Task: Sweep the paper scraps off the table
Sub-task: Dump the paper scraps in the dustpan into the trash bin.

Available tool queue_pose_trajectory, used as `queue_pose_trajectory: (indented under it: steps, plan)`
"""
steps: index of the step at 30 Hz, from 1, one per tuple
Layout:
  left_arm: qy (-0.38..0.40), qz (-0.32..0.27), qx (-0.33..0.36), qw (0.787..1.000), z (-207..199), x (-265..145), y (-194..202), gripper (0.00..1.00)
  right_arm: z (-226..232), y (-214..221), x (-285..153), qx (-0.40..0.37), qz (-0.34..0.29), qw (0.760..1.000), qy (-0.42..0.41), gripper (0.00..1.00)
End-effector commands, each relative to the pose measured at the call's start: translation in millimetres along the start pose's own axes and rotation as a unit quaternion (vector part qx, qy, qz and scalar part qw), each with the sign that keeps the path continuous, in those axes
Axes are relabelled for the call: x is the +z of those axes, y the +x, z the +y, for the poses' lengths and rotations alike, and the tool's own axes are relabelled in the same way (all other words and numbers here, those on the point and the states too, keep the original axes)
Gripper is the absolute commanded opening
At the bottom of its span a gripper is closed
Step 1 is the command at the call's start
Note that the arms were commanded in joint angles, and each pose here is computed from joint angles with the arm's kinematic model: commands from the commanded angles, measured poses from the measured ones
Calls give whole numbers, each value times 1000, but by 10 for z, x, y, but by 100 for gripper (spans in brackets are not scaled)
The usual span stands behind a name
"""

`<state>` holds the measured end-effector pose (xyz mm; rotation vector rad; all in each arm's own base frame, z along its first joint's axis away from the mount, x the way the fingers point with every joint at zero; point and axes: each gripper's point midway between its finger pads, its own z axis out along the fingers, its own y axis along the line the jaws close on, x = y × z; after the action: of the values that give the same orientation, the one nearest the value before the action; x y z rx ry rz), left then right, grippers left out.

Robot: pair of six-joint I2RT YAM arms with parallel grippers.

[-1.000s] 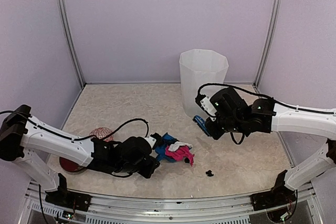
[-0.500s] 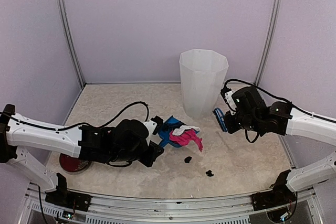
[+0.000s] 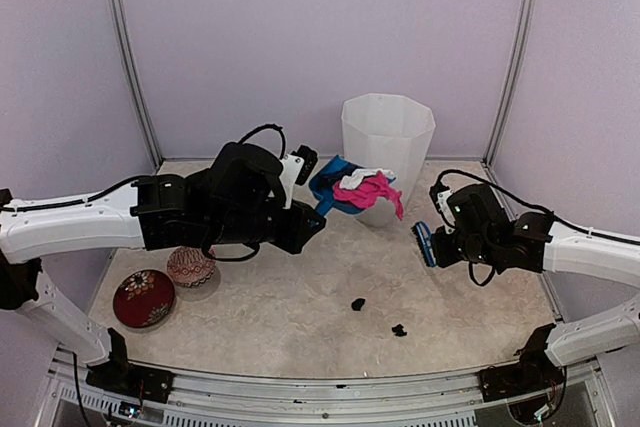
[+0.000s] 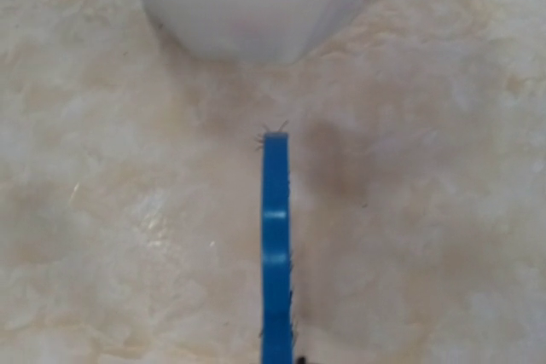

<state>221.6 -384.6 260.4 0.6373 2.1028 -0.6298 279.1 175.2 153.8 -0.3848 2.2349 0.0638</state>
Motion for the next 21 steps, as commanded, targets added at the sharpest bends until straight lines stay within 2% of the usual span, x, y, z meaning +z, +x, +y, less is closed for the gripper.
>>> queue_pose_trajectory:
  steps: [1, 9, 13, 21]
  plan:
    - [17, 13, 33, 999, -89, 49, -324, 0, 67, -72, -2, 32, -26, 999, -29, 0]
    - [39, 33, 57, 997, -159, 347, -847, 0, 83, 7, -42, 47, -36, 997, -48, 0]
    - [66, 13, 59, 996, -201, 431, -1225, 0, 108, 37, -72, 56, -42, 996, -63, 0]
    - [197, -2, 22, 980, -286, 677, -1653, 0, 146, 163, -90, 71, -46, 993, -86, 0]
